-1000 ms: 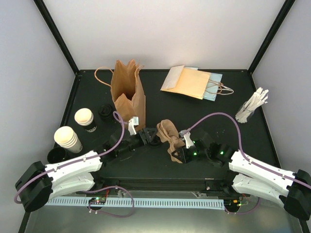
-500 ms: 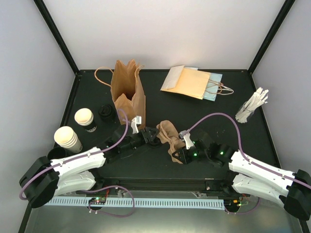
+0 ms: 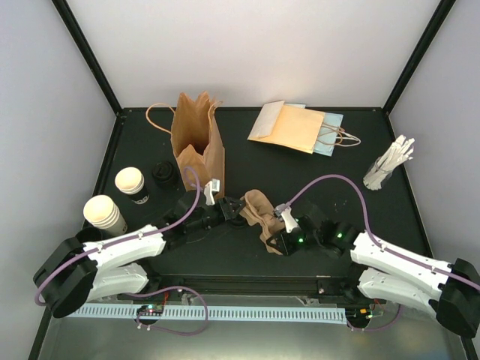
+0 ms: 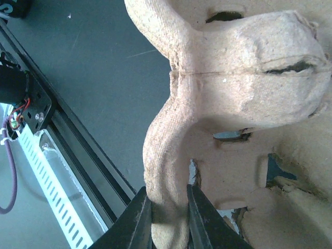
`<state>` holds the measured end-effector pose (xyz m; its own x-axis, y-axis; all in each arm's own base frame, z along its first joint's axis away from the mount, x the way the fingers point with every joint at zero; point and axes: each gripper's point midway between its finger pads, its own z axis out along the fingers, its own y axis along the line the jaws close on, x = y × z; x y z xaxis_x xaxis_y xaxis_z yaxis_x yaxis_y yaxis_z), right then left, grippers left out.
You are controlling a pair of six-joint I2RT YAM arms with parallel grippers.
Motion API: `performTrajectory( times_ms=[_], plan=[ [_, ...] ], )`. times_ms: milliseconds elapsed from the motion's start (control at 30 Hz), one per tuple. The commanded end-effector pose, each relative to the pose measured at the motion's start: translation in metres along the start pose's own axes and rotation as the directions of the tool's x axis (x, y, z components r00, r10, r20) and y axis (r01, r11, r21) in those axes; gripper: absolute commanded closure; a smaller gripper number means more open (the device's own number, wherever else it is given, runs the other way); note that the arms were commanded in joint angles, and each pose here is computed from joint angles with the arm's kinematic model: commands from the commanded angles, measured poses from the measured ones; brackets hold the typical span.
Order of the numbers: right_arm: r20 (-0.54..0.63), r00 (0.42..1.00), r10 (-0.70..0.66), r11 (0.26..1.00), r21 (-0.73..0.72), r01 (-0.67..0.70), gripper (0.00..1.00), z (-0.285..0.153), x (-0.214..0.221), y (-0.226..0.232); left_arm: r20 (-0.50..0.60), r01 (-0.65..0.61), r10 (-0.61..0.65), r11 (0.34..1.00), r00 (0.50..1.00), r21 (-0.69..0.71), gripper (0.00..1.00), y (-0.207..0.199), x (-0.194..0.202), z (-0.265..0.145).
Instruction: Pack the takeout coffee
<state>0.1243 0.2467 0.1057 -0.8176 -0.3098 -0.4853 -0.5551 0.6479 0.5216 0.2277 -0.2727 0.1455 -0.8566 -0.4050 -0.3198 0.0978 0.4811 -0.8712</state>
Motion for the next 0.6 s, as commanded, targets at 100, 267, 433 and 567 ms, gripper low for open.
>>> performTrajectory(
  times_ms=[100, 267, 433, 567],
  plan=[
    [-0.016, 0.999, -0.046, 0.999, 0.005, 0.046, 0.83, 0.001, 0.000, 0.000, -0.004, -0.011, 0.012, 0.999, 1.000, 0.045, 0.84, -0.018, -0.007, 0.004],
    [-0.022, 0.999, -0.046, 0.998, 0.051, 0.047, 0.74, 0.001, -0.001, -0.008, -0.014, -0.014, 0.014, 1.000, 1.000, 0.028, 0.97, -0.014, -0.005, 0.005],
    [-0.006, 0.999, -0.050, 0.995, 0.089, 0.050, 0.67, -0.004, -0.005, -0.012, -0.025, -0.012, 0.013, 1.000, 1.000, 0.023, 0.98, -0.012, -0.003, 0.006],
    [0.003, 0.999, -0.044, 0.992, 0.121, 0.043, 0.59, -0.009, -0.010, -0.014, -0.033, -0.012, 0.013, 1.000, 0.999, 0.025, 0.99, -0.011, -0.002, 0.007]
  ],
)
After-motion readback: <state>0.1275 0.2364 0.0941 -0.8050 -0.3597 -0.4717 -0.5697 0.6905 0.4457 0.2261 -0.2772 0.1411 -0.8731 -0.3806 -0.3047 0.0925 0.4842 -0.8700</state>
